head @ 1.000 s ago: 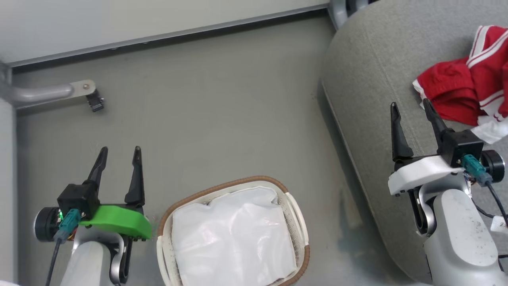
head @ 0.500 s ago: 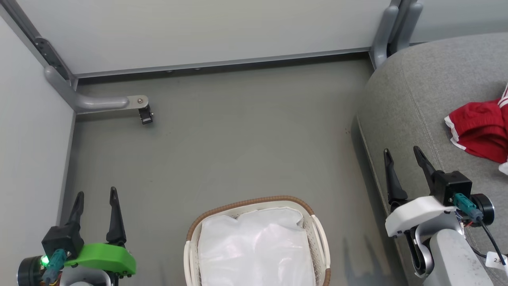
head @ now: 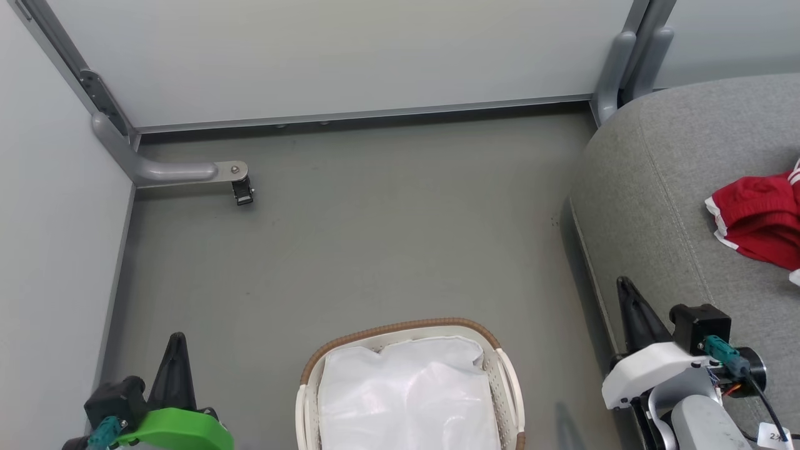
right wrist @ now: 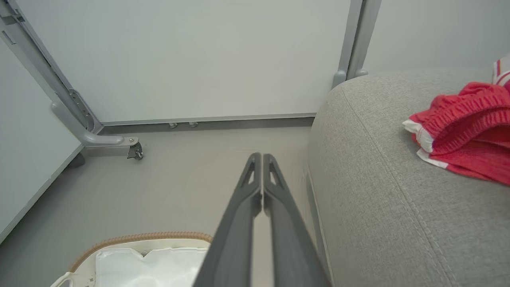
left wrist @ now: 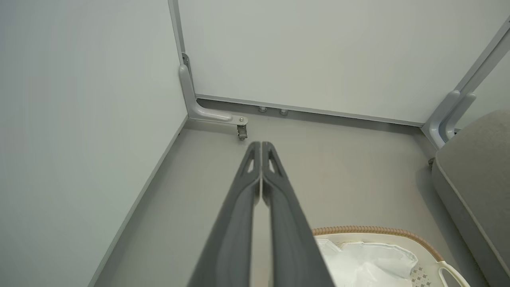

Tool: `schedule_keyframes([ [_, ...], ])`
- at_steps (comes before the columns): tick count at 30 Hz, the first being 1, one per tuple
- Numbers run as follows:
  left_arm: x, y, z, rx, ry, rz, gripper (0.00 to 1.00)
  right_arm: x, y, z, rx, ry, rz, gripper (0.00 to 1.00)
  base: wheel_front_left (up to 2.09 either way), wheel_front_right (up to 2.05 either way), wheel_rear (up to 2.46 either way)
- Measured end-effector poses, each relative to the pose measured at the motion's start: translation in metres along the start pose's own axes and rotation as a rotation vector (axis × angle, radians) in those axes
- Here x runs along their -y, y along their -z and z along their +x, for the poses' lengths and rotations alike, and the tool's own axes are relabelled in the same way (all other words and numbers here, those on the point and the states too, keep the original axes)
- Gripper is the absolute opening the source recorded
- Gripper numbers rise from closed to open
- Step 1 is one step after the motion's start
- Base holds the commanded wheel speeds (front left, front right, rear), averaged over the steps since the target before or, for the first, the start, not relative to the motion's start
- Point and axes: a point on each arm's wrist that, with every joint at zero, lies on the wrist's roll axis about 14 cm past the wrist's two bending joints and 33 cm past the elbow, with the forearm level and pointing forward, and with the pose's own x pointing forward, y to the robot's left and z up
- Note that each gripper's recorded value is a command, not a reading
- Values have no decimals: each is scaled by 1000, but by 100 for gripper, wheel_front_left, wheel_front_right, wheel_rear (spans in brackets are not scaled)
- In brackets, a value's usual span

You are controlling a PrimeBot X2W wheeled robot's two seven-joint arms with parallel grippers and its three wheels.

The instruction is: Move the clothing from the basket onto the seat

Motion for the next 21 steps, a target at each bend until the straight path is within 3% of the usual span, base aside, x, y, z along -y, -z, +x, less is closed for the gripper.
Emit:
schedule_keyframes([
  [21, -5, -7, 3, -2, -54, -361, 0, 18, -8, -6, 12, 95, 379, 0, 0, 0, 0],
])
